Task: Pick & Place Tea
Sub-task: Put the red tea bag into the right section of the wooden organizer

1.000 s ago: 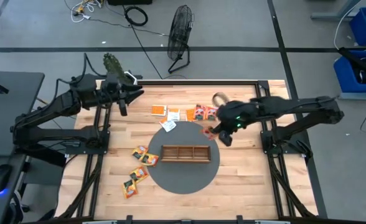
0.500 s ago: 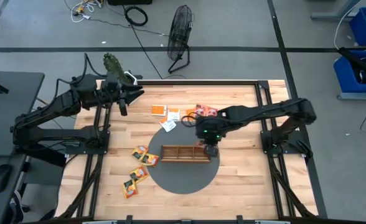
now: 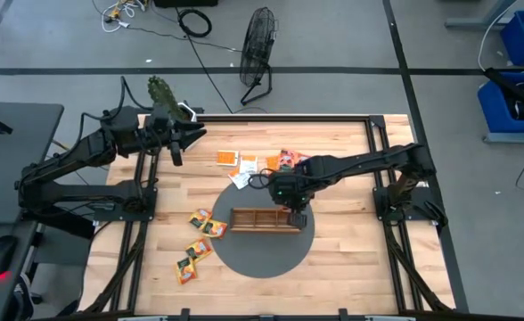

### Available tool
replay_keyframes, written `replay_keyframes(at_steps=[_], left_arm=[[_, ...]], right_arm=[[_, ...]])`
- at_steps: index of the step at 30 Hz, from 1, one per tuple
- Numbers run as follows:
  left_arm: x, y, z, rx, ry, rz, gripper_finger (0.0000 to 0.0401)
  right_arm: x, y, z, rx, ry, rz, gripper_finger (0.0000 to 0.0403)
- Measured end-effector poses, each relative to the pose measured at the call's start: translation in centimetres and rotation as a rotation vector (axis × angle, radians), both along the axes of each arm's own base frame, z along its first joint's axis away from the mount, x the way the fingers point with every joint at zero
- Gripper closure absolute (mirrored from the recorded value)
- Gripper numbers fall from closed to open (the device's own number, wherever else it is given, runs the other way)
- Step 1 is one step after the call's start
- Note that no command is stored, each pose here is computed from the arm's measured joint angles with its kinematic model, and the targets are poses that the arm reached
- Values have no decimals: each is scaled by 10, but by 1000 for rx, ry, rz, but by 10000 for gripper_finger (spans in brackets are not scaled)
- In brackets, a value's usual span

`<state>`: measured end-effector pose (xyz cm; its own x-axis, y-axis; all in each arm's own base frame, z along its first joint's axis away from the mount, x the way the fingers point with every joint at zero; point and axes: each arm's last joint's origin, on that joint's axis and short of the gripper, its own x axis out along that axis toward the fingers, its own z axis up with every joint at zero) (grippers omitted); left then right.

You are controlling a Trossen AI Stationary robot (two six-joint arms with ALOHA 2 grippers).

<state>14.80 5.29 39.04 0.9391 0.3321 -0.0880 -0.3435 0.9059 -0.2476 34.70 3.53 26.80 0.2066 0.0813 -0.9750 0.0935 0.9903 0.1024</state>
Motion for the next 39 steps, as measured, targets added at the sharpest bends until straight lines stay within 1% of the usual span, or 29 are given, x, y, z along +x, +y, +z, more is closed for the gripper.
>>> replay_keyframes(at_steps=[4, 12, 19, 24, 39], left_arm=[[0, 0, 0, 0, 0, 0, 286], [0, 0, 0, 0, -1, 0, 286], [0, 0, 0, 1, -4, 0, 286], [0, 0, 0, 1, -4, 0, 286], [0, 0, 0, -6, -7, 1, 286]], right_arm=[[0, 1, -7, 7, -1, 2, 403], [3, 1, -8, 9, -23, 4, 403], [9, 4, -20, 27, 9, 12, 403], [13, 6, -32, 0, 47, 40, 403], [17, 5, -37, -26, 42, 34, 403]])
